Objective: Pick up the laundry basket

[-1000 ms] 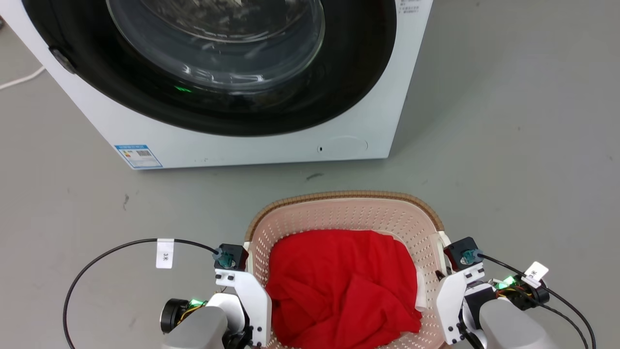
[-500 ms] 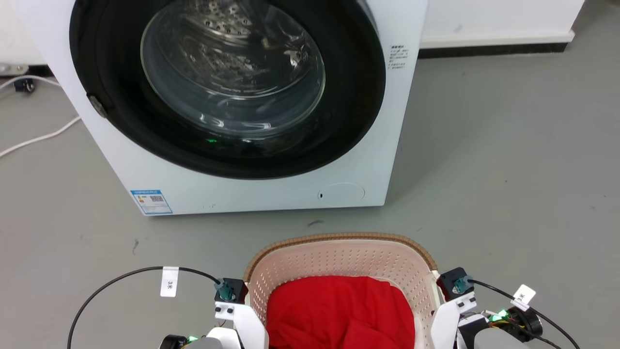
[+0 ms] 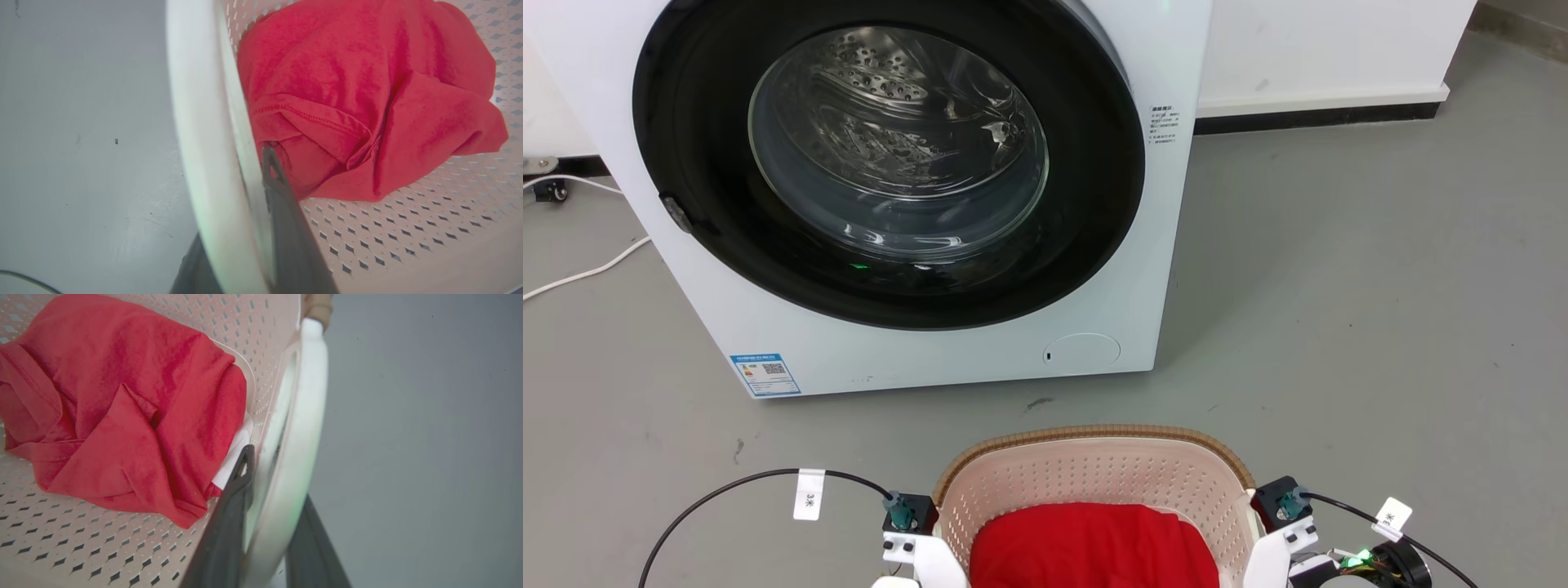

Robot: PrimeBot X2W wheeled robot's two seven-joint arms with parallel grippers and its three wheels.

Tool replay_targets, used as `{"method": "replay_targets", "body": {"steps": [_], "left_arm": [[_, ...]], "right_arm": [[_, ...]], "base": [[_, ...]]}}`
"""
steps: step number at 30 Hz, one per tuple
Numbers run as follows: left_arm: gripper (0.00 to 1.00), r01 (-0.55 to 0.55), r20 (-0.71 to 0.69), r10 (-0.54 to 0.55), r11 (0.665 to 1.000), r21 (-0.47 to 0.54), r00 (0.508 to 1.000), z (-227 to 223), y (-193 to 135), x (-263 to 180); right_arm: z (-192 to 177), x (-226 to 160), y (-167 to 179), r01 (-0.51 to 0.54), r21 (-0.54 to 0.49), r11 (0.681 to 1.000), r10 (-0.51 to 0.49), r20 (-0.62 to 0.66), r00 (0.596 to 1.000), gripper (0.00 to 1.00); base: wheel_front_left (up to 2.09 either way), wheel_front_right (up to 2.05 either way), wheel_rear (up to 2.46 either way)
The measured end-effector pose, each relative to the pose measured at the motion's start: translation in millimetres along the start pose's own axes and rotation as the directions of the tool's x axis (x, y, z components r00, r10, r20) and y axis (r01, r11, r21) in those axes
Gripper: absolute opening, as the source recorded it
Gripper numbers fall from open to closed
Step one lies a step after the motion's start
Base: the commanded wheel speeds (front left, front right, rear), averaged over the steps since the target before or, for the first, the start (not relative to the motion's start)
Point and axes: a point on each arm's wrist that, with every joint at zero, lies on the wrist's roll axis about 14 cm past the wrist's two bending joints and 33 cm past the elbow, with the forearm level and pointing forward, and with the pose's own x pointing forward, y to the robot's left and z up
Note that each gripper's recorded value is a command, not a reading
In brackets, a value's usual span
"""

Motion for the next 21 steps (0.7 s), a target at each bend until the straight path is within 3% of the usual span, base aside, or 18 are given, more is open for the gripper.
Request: {"method": "replay_targets", "body": {"steps": [21], "left_arm": [[0.00, 0.007, -0.021, -0.007, 1.000, -0.001, 1.000, -6.7, -1.9, -0.3]], "right_arm": [[-8.4, -1.8, 2.5, -0.007, -0.006, 1.000, 0.007, -0.028, 1.000, 0.00]], "base": [[0.00, 0.00, 0.00]]}}
